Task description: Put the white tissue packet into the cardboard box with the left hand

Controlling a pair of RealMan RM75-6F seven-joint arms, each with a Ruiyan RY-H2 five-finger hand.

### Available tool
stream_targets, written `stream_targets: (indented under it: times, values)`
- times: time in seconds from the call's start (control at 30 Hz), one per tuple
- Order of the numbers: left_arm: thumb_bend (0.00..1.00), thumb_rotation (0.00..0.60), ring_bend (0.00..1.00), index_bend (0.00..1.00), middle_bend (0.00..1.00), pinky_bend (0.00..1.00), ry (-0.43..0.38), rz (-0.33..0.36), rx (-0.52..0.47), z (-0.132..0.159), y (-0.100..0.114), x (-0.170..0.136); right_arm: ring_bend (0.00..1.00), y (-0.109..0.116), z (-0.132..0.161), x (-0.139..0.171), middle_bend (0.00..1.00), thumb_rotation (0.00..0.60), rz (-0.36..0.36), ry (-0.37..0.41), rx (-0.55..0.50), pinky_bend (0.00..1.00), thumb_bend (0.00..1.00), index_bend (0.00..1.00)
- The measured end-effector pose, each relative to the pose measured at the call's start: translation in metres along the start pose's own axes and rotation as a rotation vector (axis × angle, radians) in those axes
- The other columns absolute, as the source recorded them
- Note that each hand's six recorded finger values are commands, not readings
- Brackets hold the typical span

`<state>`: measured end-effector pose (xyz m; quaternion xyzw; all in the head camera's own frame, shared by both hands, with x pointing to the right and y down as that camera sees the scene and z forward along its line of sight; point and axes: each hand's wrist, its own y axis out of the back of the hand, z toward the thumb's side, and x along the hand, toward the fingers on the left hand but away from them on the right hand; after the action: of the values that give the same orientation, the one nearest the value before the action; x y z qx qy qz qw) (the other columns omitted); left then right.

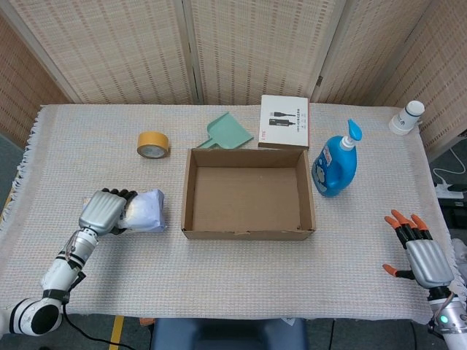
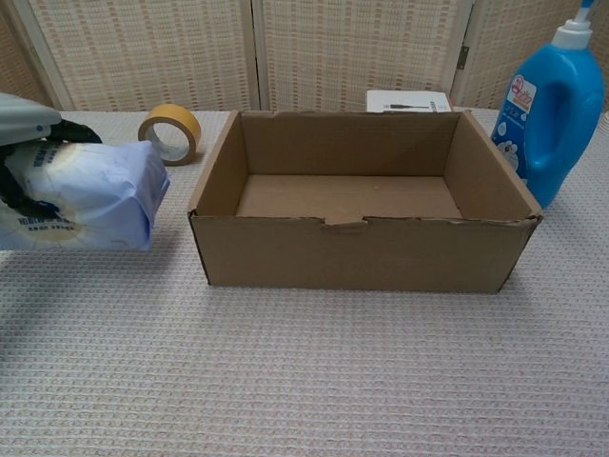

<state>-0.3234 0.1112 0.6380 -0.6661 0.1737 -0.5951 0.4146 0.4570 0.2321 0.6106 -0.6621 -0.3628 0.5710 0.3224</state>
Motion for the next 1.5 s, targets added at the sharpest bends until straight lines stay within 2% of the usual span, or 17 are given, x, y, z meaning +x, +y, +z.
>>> stream_targets:
  times: [0.27, 0.4, 0.67, 0.93, 1.23, 1.5]
  values:
    - [0.29, 0.600, 0.59, 0.56, 0.67, 0.58, -0.024, 0.116, 0.104, 0.021, 0.052, 0.009, 0.00, 0.003, -0.001, 0.000, 0.00, 0.600, -0.012, -0.004, -0.001, 0.00, 0.00, 0.11]
    - [0.29, 0.600, 0.59, 0.57, 0.67, 0.58, -0.042, 0.158, 0.124, 0.035, 0.073, 0.013, 0.00, 0.005, -0.002, 0.000, 0.00, 0.600, -0.015, -0.008, -0.005, 0.00, 0.00, 0.11]
    - [0.29, 0.600, 0.59, 0.57, 0.68, 0.58, -0.084, 0.302, 0.132, 0.072, 0.110, 0.019, 0.00, 0.007, -0.005, -0.001, 0.00, 0.600, -0.014, -0.014, -0.014, 0.00, 0.00, 0.11]
    - [0.29, 0.600, 0.61, 0.59, 0.70, 0.62, -0.164, 0.413, 0.066, 0.119, 0.128, 0.023, 0.00, 0.010, -0.008, -0.001, 0.00, 0.600, -0.019, -0.024, -0.023, 0.00, 0.00, 0.11]
    - [0.29, 0.600, 0.62, 0.60, 0.70, 0.64, -0.265, 0.451, 0.010, 0.178, 0.149, 0.028, 0.00, 0.013, -0.011, -0.001, 0.00, 0.600, -0.022, -0.028, -0.036, 0.00, 0.00, 0.11]
    - [0.29, 0.600, 0.62, 0.60, 0.70, 0.64, -0.316, 0.465, -0.036, 0.215, 0.144, 0.037, 0.00, 0.018, -0.015, 0.000, 0.00, 0.600, -0.032, -0.037, -0.053, 0.00, 0.00, 0.11]
